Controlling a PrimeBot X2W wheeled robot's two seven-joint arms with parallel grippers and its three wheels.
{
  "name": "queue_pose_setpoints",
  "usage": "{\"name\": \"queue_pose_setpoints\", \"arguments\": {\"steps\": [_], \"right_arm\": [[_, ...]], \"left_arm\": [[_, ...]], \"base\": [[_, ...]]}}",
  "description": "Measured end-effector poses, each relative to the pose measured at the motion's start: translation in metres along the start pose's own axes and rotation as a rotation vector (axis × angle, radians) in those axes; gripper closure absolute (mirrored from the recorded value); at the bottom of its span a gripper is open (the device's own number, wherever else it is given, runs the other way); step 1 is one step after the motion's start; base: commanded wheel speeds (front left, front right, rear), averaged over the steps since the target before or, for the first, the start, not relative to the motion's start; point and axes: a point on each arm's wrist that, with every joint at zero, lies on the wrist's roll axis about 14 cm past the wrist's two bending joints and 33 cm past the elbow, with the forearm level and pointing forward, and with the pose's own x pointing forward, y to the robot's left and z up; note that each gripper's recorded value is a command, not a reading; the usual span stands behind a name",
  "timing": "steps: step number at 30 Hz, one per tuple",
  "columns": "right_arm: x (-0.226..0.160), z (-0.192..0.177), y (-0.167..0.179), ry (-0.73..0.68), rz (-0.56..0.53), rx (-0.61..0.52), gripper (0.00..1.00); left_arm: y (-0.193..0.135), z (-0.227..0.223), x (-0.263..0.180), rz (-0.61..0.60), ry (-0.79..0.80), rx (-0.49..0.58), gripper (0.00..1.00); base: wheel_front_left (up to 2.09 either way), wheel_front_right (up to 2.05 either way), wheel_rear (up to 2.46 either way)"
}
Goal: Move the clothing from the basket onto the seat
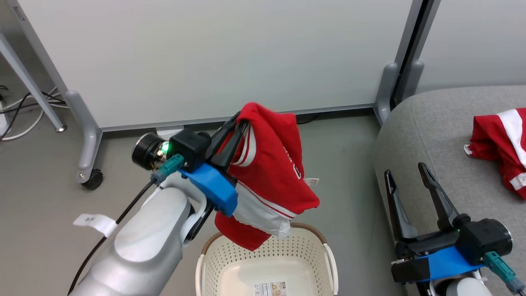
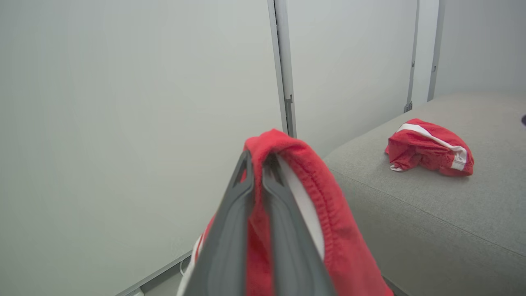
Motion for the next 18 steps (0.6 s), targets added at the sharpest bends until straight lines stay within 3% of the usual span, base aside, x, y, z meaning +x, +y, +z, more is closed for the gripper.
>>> {"name": "queue_pose_setpoints", "arguments": {"steps": [9, 18], "right_arm": [[0.002, -0.002, 0.008, 0.003, 0.021, 0.011, 0.0], [0.004, -0.004, 0.009, 0.006, 0.023, 0.026, 0.0]], "left_arm": [[-0.009, 0.041, 0.007, -0.03, -0.089, -0.03, 1.0], [-0.007, 0.048, 0.006, -0.021, -0.095, -0.062, 1.0]], "base": [[0.0, 0.0, 0.0], [0.0, 0.0, 0.0]]}}
